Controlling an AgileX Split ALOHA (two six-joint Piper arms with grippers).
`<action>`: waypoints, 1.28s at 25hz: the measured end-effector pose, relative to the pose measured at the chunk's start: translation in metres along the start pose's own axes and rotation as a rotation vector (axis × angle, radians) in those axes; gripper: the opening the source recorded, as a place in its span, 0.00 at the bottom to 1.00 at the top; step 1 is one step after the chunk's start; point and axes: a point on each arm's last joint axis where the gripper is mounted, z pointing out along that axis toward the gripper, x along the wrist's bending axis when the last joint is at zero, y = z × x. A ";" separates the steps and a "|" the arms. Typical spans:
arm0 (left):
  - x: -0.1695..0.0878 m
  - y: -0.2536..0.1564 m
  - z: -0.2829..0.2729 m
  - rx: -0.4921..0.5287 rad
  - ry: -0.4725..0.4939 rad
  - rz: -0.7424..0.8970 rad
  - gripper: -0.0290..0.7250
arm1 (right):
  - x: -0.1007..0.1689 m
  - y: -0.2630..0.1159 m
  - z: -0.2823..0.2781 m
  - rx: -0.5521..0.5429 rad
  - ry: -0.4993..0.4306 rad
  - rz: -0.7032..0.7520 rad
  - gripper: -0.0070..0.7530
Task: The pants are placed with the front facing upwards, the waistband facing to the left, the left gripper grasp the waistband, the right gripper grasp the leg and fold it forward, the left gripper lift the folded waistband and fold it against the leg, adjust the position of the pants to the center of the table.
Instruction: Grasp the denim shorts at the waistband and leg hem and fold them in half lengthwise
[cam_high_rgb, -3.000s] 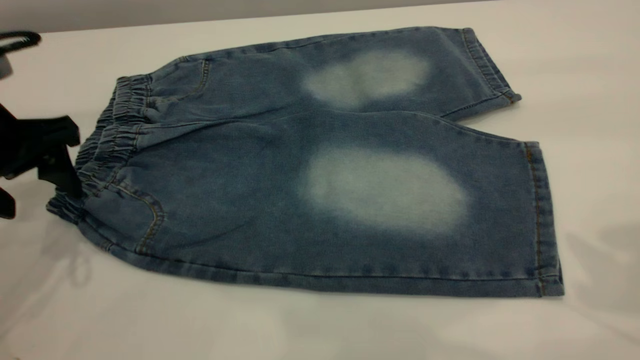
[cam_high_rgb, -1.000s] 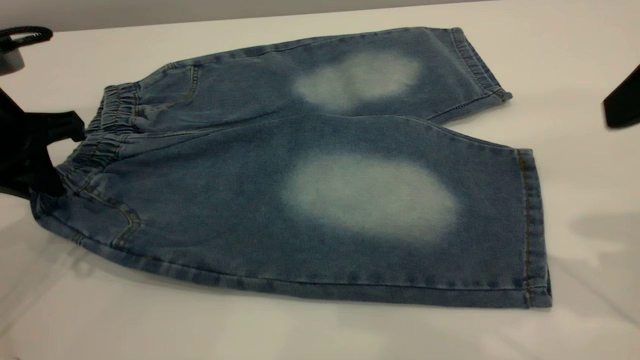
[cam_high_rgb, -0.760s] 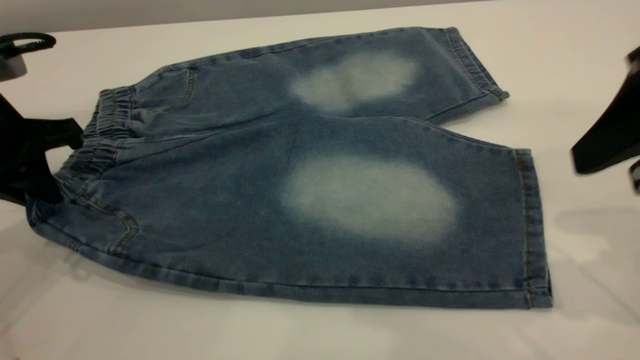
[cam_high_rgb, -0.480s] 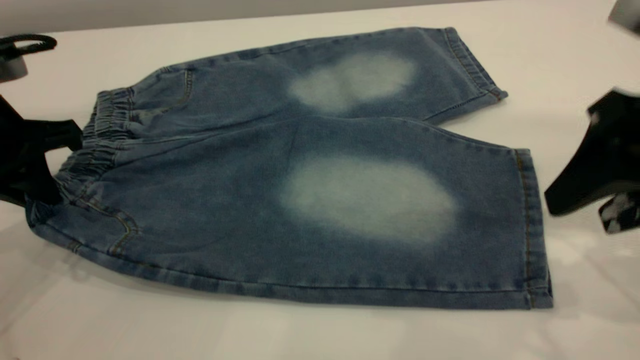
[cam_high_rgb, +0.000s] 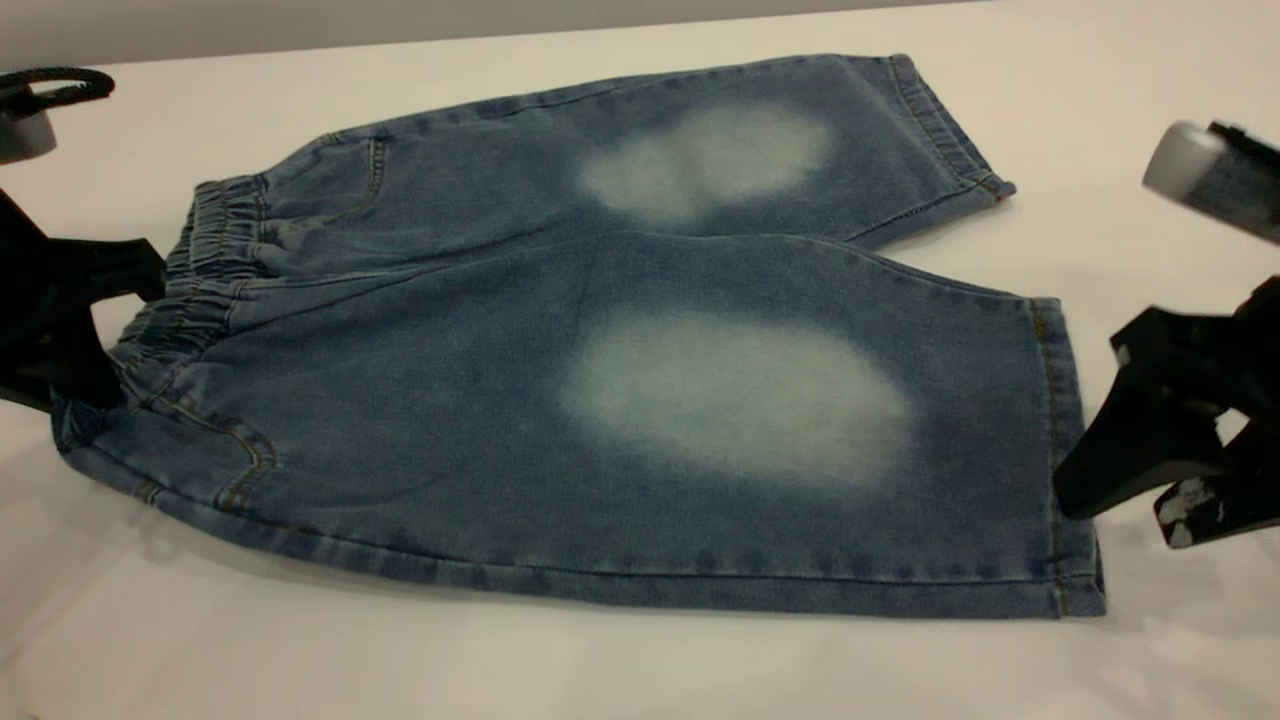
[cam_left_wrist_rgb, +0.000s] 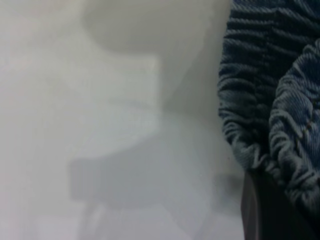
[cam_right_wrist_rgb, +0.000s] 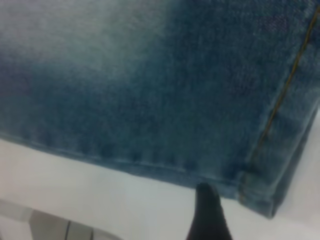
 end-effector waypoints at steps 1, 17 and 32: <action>0.000 0.000 0.000 0.000 0.000 0.000 0.20 | -0.001 0.000 0.003 0.002 0.003 0.001 0.56; 0.000 0.001 -0.002 -0.006 -0.002 0.000 0.20 | -0.009 -0.003 0.033 0.015 0.093 -0.022 0.56; 0.000 0.000 -0.001 -0.004 -0.001 0.002 0.20 | -0.004 0.000 0.054 0.050 0.271 0.067 0.43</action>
